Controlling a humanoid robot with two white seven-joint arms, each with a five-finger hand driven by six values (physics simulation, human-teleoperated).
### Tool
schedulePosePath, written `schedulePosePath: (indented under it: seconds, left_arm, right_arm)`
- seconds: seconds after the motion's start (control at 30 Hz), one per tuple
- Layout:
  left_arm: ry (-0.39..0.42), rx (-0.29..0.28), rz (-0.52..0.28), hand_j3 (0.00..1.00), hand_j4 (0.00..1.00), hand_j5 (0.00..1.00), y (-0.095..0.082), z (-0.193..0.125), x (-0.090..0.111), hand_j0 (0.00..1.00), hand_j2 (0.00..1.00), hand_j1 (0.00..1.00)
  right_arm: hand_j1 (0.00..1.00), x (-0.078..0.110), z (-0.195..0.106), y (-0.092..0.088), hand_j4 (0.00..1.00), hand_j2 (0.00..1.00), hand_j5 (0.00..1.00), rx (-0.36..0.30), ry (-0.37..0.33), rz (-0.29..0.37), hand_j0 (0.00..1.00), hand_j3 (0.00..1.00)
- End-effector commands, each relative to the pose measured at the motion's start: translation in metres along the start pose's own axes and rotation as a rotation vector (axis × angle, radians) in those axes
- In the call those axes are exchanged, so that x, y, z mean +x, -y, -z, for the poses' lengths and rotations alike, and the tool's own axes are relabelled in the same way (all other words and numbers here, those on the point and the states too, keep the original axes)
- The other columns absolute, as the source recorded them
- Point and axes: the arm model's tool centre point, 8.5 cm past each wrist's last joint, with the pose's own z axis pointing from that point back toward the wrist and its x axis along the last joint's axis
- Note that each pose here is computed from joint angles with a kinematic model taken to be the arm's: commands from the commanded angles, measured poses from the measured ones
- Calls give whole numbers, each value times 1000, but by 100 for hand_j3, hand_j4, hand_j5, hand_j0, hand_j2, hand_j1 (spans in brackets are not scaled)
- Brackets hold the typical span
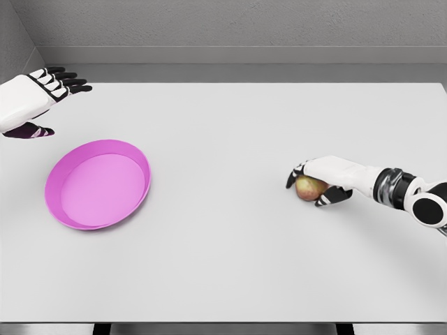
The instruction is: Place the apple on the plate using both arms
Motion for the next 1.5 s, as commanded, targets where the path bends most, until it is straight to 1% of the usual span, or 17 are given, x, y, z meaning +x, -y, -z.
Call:
schedulePosePath:
  seconds: [0.0, 0.2, 0.23, 0.43, 0.53, 0.6, 0.63, 0.73, 0.77, 0.83, 0.93, 1.07, 1.17, 1.27, 1.3, 1.37, 1.47]
  left_arm:
    - [-1, 5, -5, 100, 100, 100, -1, 0, 0, 100, 100, 100]
    - [-1, 4, -4, 100, 100, 100, -1, -1, -1, 100, 100, 100]
    - [-2, 5, -5, 100, 100, 100, -1, -1, -1, 100, 100, 100]
    - [-2, 5, -5, 100, 100, 100, -1, -1, -1, 100, 100, 100]
    - [-1, 4, -4, 100, 100, 100, -1, -1, -1, 100, 100, 100]
    - [-1, 4, -4, 100, 100, 100, -1, -1, -1, 100, 100, 100]
    - [-1, 4, -4, 100, 100, 100, -1, -1, -1, 100, 100, 100]
    - [-1, 4, -4, 100, 100, 100, -1, -1, -1, 100, 100, 100]
    - [-2, 3, -3, 100, 100, 100, -1, -1, -1, 100, 100, 100]
    - [-2, 3, -3, 100, 100, 100, -1, -1, -1, 100, 100, 100]
    - [-2, 3, -3, 100, 100, 100, -1, -1, -1, 100, 100, 100]
    - [-2, 3, -3, 100, 100, 100, -1, -1, -1, 100, 100, 100]
    - [-2, 4, -2, 100, 100, 100, -2, -1, -1, 100, 100, 100]
    - [1, 1, -2, 100, 100, 100, -1, 0, 0, 100, 100, 100]
    - [0, 0, -1, 100, 100, 100, -1, -1, 0, 100, 100, 100]
    - [1, 1, -2, 100, 100, 100, -1, 0, 0, 100, 100, 100]
    - [1, 1, -2, 100, 100, 100, -1, 0, 0, 100, 100, 100]
  right_arm:
    - [48, 0, 1, -3, 48, 48, 48, 14, -1, -1, 48, 48]
    - [49, 3, 0, 5, 49, 49, 49, 5, 6, -15, 49, 49]
    - [48, 2, -2, 9, 48, 48, 48, -7, 2, -14, 48, 48]
    - [48, 5, -2, 22, 48, 48, 48, -23, 14, -30, 48, 48]
    - [48, 8, 0, 26, 48, 48, 48, -31, 22, -32, 48, 48]
    - [48, 19, 8, 27, 48, 48, 48, -41, 64, -32, 48, 48]
    - [46, 21, 8, 30, 46, 46, 46, -48, 76, -41, 46, 46]
    - [46, 33, 16, 36, 46, 46, 46, -58, 120, -47, 46, 46]
    - [46, 40, 20, 40, 46, 46, 46, -69, 144, -53, 46, 46]
    - [46, 51, 26, 42, 46, 46, 46, -77, 186, -59, 46, 46]
    - [46, 63, 33, 43, 46, 46, 46, -84, 228, -58, 46, 46]
    - [47, 89, 50, 37, 47, 47, 47, -74, 300, -42, 47, 47]
    - [47, 96, 55, 35, 47, 47, 47, -72, 320, -40, 47, 47]
    - [47, 110, 63, 36, 47, 47, 47, -80, 359, -29, 47, 47]
    - [47, 112, 63, 39, 47, 47, 47, -86, 364, -31, 47, 47]
    - [47, 124, 68, 39, 47, 47, 47, -84, 391, -35, 47, 47]
    - [47, 130, 71, 43, 47, 47, 47, -90, 401, -37, 47, 47]
